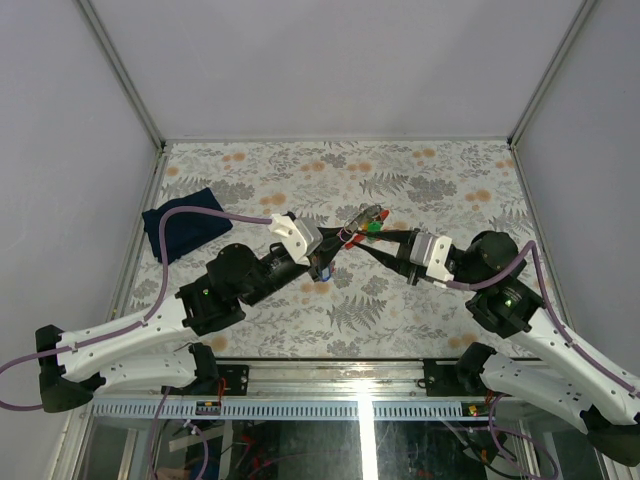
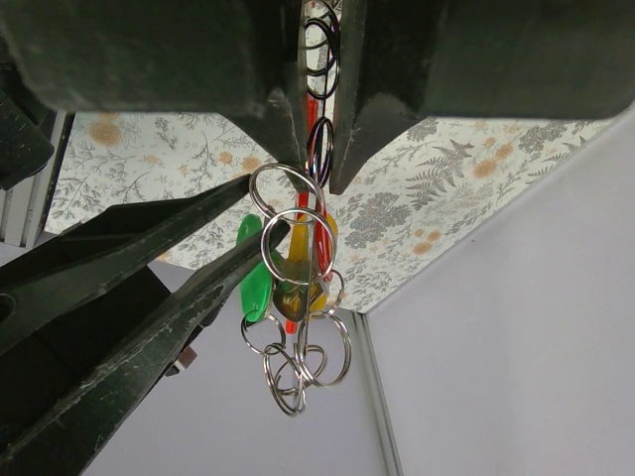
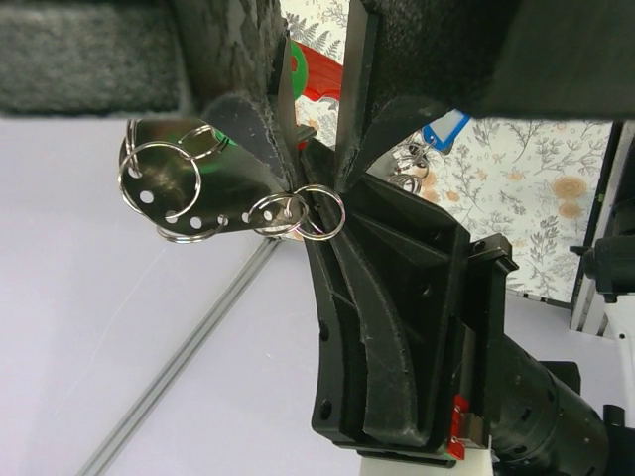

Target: Put the keys on the keyring

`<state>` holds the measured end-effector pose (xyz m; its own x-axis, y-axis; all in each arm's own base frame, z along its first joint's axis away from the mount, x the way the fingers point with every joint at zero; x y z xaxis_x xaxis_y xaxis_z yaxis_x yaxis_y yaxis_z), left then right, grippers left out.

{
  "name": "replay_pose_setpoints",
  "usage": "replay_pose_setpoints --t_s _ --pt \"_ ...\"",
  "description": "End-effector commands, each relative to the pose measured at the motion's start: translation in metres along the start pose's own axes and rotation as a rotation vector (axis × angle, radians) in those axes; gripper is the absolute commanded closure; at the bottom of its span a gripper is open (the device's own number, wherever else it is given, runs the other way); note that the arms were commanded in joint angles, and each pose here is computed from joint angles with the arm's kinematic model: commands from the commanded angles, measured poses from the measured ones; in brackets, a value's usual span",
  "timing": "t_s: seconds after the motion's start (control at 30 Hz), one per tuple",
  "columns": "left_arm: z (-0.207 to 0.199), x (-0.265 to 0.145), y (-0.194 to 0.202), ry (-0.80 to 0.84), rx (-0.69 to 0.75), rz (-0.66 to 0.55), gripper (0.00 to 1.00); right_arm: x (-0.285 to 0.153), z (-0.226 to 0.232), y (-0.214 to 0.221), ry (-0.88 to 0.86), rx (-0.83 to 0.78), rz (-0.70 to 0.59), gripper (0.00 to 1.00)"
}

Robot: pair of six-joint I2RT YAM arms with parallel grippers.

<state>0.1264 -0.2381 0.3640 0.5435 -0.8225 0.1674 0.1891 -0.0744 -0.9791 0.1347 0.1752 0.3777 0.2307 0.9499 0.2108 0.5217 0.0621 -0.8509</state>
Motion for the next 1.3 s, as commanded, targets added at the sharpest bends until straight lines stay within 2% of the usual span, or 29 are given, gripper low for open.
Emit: replay_pose_setpoints --t_s 0.0,0.97,1.27 --pt "0.001 0.000 -0.023 0.002 -0.001 -0.101 1.00 0.000 -0.003 -0.015 -0.005 -0.032 -0.088 0.72" --pt "0.000 0.001 -0.022 0.011 0.000 -0.089 1.00 0.002 -0.004 -0.020 -0.004 -0.018 -0.125 0.70" --pt "0.004 -0.002 -0.024 -0.010 0.037 -0.110 1.00 -0.003 0.000 -0.011 0.052 0.046 -0.103 0.70"
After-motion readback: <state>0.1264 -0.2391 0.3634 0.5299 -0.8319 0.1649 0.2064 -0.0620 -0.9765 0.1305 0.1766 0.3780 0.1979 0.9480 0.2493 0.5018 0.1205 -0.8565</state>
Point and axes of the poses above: each gripper's point midway between its finger pads, its own x axis out along the fingers, its own z axis along the line the jaws close on, y = z × x, the point moved 10 cm from there along -x, back along the fingers, and after that the axes turned 1 degree about x, right-handed, at the moved point
